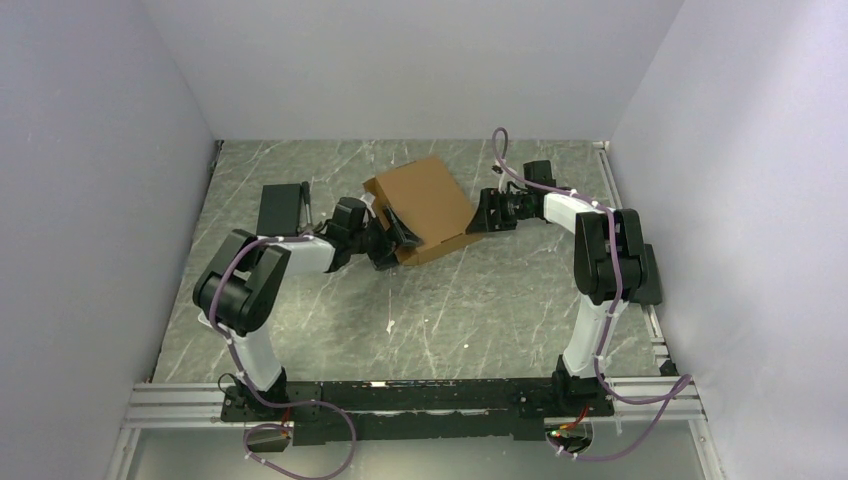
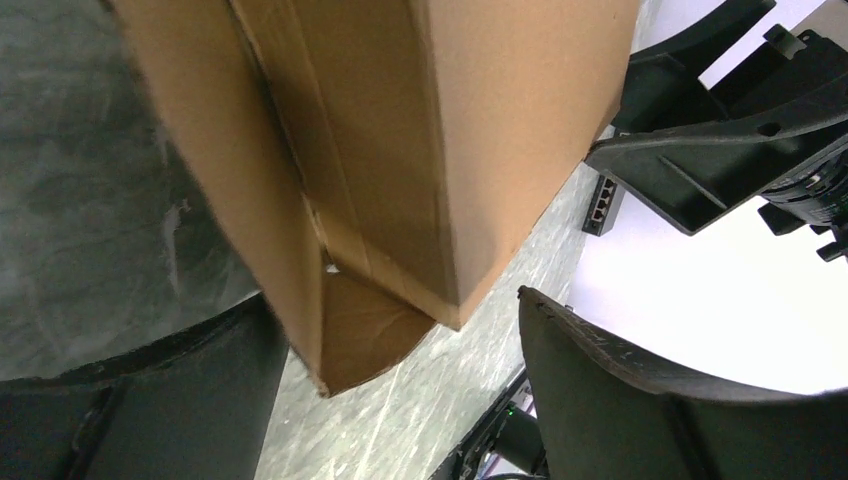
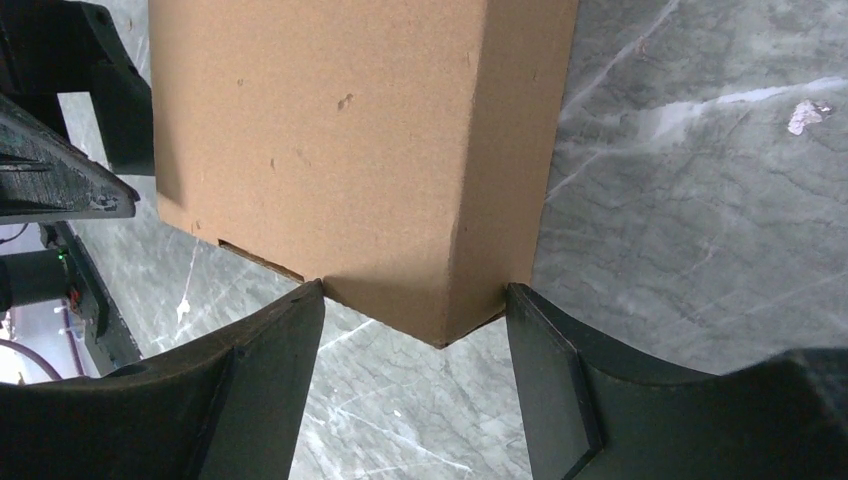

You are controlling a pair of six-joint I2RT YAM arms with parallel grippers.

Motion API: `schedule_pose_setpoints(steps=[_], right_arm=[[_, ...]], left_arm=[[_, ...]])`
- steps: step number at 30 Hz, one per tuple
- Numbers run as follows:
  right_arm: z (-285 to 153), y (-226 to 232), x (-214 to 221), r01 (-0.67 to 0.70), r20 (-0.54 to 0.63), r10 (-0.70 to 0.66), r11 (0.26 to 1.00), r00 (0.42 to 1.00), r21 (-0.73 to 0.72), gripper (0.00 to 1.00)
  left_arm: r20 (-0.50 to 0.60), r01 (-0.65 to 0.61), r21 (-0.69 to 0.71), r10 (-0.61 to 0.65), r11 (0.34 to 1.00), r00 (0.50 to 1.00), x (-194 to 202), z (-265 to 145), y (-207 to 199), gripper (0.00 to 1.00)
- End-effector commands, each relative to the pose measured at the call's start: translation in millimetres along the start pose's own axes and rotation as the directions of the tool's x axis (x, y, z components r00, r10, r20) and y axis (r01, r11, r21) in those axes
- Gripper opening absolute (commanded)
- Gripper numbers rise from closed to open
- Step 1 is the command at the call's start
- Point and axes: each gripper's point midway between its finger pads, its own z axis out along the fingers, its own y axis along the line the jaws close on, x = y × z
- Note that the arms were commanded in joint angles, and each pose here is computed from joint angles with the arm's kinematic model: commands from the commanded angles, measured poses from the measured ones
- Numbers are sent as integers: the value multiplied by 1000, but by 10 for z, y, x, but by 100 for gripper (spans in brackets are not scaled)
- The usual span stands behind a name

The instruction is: Fold the paper box

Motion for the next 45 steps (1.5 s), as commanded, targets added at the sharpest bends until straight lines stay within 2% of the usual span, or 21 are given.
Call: schedule_pose_setpoints(steps=[1,4,7,11,13,15,18,20,24,26,29,35,38,45], right_arm=[[-35,114,-63,42,14,-42,999,999,-22,70],[-21,119,-54,45,9,-45,999,999,-16,69],[-14,120,-49,46,6,-46,999,999,-11,68],[0,117,-35,46,-1,-46,999,999,-6,65],[12,122,-27,49,-6,-49,999,999,-6,64],[23,134,-19,52,-11,-52,999,999,-8,63],[-3,139,-39,68,-11,-68,998,998,-1,64],[-49,140,-76,83,-2,-83,997,997,9,66],[-135,121,-139,94,19,-95,995,995,27,69],[-144,101,-136,88,20,-88,996,996,30,69],[-127,80,-115,80,15,-80,996,997,29,69],[-97,61,-86,69,7,-69,997,998,23,68],[-93,51,-80,67,6,-67,997,998,24,68],[-83,57,-80,66,5,-66,998,998,18,68]], left_arm=[[18,-27,28,26,999,999,-98,67,-246,83],[10,-34,47,33,998,999,-107,138,-338,72],[0,-45,51,45,998,999,-84,194,-398,53],[-26,-60,25,61,998,998,-7,245,-409,18],[-33,-66,15,67,998,997,24,263,-412,12],[-35,-83,18,83,996,996,34,266,-450,12],[-30,-125,35,126,992,992,38,209,-515,16],[-20,-181,41,181,983,983,39,119,-556,28],[25,-289,6,289,957,957,-49,-98,-509,57],[48,-299,-11,299,954,953,-168,-217,-437,69],[99,-262,-8,261,965,960,-472,-403,-302,80],[162,-177,-23,179,984,970,-1231,-547,-5,91],[162,-152,-54,159,987,974,-1491,-422,163,92],[164,-169,-51,175,984,971,-1907,-99,189,93]])
